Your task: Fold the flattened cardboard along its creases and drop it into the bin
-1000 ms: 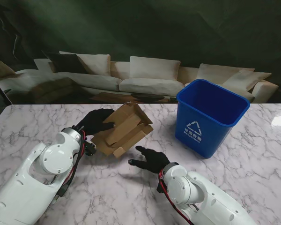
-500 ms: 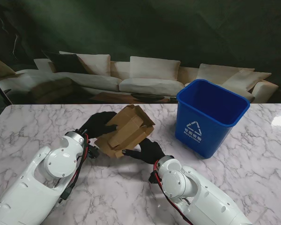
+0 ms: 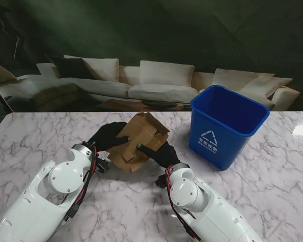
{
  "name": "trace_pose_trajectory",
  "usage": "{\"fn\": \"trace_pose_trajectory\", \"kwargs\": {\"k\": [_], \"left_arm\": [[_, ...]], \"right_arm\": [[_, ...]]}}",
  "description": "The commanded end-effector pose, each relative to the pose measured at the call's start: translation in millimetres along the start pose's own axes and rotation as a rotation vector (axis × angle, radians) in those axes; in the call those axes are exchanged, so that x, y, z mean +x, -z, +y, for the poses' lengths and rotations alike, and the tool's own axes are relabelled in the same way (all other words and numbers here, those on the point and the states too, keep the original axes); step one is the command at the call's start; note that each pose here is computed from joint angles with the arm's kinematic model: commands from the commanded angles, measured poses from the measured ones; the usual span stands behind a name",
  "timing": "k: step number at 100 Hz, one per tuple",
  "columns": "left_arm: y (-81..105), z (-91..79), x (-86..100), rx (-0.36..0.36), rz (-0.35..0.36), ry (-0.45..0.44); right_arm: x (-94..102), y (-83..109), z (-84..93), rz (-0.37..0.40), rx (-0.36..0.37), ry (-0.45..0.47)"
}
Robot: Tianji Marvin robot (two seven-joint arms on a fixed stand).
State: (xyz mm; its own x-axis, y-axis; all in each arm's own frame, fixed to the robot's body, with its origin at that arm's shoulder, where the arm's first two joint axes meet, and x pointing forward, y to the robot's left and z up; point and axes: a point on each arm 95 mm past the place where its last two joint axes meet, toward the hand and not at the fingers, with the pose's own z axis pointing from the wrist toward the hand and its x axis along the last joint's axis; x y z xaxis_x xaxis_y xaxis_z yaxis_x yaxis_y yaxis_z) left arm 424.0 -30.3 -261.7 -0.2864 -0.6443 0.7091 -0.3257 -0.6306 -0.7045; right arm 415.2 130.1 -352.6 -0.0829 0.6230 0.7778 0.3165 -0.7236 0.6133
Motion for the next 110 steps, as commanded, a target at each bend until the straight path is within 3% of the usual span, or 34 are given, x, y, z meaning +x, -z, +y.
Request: {"fn": "trace_pose_trajectory", "kwargs": {"k": [1, 15, 29, 67, 110], "left_arm": [[-0.9, 4.3, -0.4, -0.020, -0.008, 0.000], [-4.2, 5.2, -3.9, -0.017, -0.026, -0.002], [-7.8, 5.7, -7.8, -0.014, -0.042, -0.039], [-9.3, 7.1, -14.9, -0.031, -0.062, -0.046], [1.5, 1.0, -20.7, 0.057, -0.077, -0.031]], "right_arm": [[6.5, 2.1, -0.3, 0.029, -0.019, -0.025], [10.9, 4.8, 0.8, 0.063, -0.046, -0.086], [14.9, 9.7, 0.9, 0.047, -0.023, -0.137], [22.1, 13.8, -0.6, 0.128, -0.048, -0.087], [28.6, 13.9, 5.6, 0.213, -0.100, 0.005]]}}
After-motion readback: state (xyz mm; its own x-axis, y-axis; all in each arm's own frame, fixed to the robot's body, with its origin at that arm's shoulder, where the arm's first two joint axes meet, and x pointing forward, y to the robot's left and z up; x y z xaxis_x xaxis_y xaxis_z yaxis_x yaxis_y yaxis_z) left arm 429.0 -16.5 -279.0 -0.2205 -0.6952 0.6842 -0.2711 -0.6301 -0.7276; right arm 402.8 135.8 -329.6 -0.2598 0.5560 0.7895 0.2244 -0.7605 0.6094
